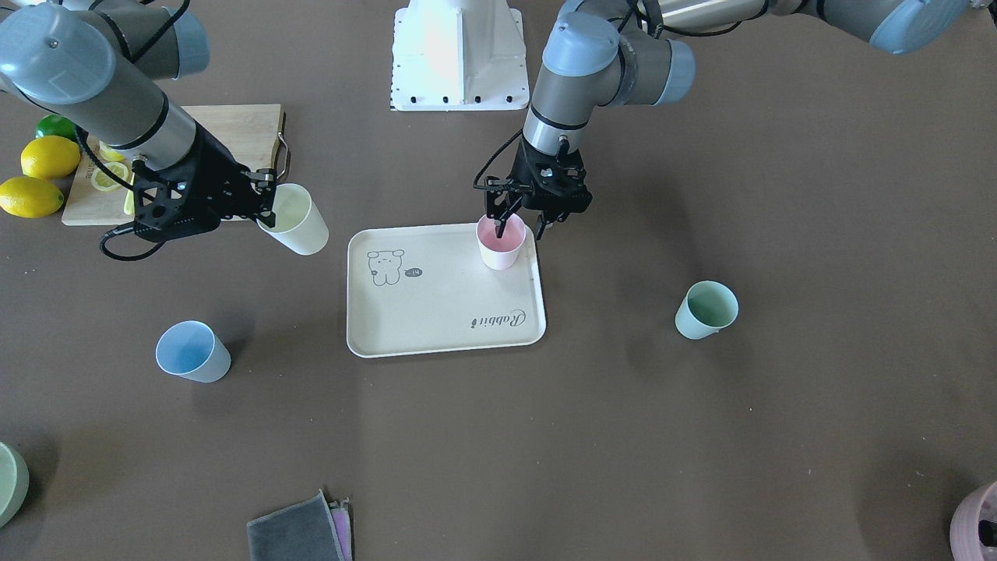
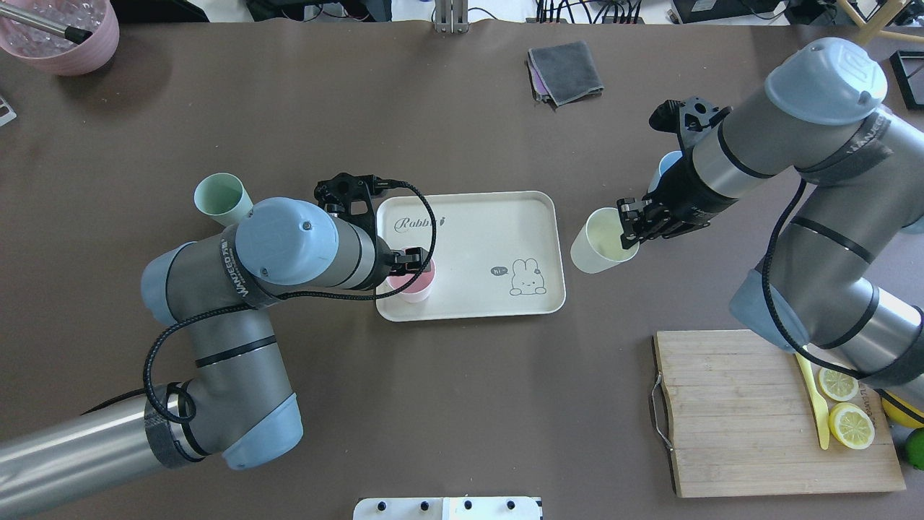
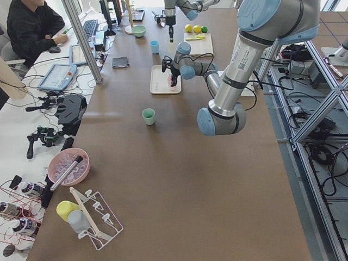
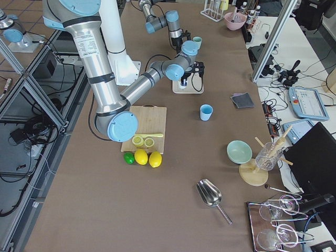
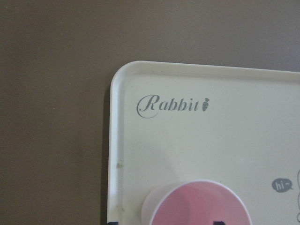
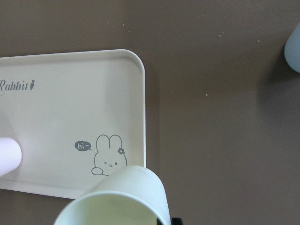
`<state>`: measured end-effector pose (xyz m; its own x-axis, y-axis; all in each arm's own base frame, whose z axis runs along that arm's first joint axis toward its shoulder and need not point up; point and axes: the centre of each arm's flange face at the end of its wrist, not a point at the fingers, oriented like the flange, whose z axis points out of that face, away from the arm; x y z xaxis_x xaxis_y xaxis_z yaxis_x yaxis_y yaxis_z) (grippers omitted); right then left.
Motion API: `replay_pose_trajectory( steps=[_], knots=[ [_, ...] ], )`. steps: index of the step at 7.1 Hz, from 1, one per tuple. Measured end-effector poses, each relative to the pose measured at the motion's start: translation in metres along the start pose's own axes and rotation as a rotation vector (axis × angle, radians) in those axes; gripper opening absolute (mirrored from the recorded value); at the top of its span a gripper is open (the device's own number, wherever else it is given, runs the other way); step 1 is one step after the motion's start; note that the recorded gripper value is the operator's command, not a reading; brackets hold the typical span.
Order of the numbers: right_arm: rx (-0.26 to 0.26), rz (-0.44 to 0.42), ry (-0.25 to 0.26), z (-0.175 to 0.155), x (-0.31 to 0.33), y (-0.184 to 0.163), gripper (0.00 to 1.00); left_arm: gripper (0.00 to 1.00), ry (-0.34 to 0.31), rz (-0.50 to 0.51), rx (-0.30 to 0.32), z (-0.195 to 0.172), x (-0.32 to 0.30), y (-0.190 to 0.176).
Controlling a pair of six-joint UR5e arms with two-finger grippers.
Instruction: Place all cups on tray
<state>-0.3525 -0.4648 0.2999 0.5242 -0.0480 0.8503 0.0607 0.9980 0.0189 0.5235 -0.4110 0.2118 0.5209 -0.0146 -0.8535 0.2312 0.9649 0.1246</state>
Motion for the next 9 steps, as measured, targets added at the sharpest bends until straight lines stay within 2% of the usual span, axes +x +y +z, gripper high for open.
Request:
replay_pose_trajectory(
  steps=[2, 5, 7, 9],
  knots=[
    [0.006, -0.012, 0.031, 0.030, -0.027, -0.001, 0.00, 0.97, 0.002, 0.034, -0.016, -0.038, -0.018, -0.042],
    [0.006, -0.009, 0.070, 0.075, -0.061, -0.006, 0.00, 0.96, -0.069, 0.167, -0.024, -0.077, -0.104, -0.131],
    [0.008, -0.011, 0.080, 0.092, -0.076, 0.002, 0.00, 0.96, -0.122, 0.240, -0.036, -0.088, -0.175, -0.179],
    [-0.003, -0.014, 0.086, 0.102, -0.079, 0.008, 0.00, 0.96, -0.170, 0.294, -0.040, -0.091, -0.221, -0.206]
  ],
)
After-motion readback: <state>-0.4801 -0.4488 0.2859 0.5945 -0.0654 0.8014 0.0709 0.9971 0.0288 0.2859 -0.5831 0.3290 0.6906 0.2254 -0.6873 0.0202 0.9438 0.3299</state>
